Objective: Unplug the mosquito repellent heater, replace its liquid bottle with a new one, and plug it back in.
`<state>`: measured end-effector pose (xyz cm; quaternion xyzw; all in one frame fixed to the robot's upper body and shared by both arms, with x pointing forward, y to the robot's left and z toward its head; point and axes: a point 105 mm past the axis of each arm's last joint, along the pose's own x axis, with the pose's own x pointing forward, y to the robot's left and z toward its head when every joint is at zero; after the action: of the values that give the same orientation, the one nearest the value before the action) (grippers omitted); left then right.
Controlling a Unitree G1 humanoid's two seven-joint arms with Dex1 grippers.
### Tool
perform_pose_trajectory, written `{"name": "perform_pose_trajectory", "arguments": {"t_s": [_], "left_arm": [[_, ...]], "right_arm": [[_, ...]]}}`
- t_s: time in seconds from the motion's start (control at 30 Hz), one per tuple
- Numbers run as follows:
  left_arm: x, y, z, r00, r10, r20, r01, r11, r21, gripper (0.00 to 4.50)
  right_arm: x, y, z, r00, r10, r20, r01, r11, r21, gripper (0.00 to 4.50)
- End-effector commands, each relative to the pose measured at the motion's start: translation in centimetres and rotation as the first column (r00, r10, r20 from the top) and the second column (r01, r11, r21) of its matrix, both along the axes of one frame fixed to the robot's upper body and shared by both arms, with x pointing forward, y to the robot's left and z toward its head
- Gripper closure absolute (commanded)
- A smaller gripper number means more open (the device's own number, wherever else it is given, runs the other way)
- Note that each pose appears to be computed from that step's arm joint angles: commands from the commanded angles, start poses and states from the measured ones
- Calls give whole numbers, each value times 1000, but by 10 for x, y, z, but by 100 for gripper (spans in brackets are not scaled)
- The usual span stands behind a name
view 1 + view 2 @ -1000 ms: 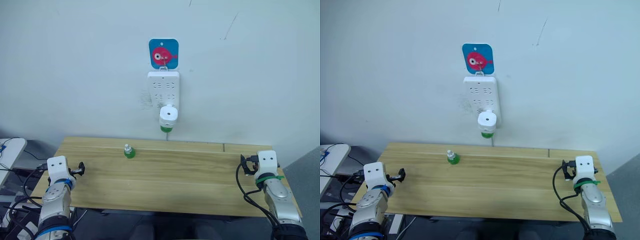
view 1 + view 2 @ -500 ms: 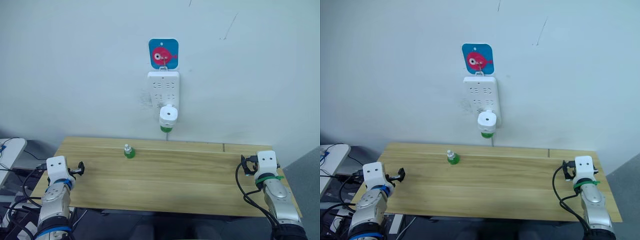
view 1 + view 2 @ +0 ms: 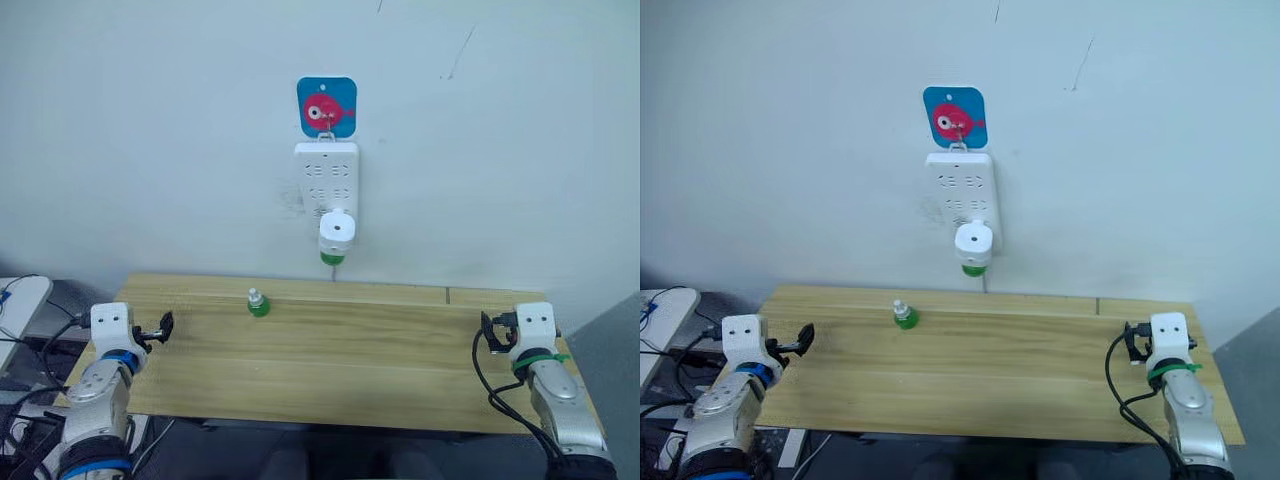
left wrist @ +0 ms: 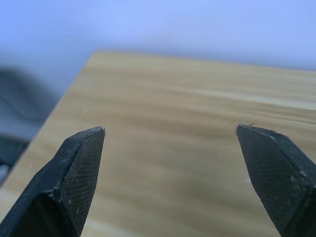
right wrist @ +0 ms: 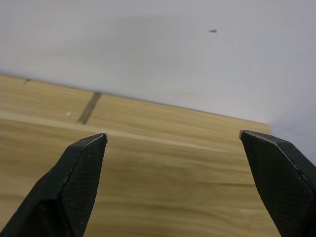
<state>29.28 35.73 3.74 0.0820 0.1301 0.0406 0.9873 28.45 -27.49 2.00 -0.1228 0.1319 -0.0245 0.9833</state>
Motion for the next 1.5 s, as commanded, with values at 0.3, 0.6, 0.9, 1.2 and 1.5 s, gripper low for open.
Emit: {"name": "perform_pose_trajectory", "arguments": {"t_s": [0.3,0.6,0.9,1.2,1.5], "left_arm": [[50,-129,129,780,-584,225,599,801,3,114],[83,-203,136,617,-747,249,774,633,-19,114],[103,-232,145,531,-804,266,833,554,12,114],[94,-267,159,315,-926,206,934,341,104,114],[90,-268,158,282,-939,195,950,302,78,226]], "right_arm": [[10,92,146,852,450,267,-469,883,11,0],[-3,173,203,659,676,330,-729,682,58,0],[-4,185,209,633,709,310,-755,654,46,0],[-8,175,175,703,666,248,-700,709,82,0],[-4,171,171,768,585,261,-616,785,56,0]]}}
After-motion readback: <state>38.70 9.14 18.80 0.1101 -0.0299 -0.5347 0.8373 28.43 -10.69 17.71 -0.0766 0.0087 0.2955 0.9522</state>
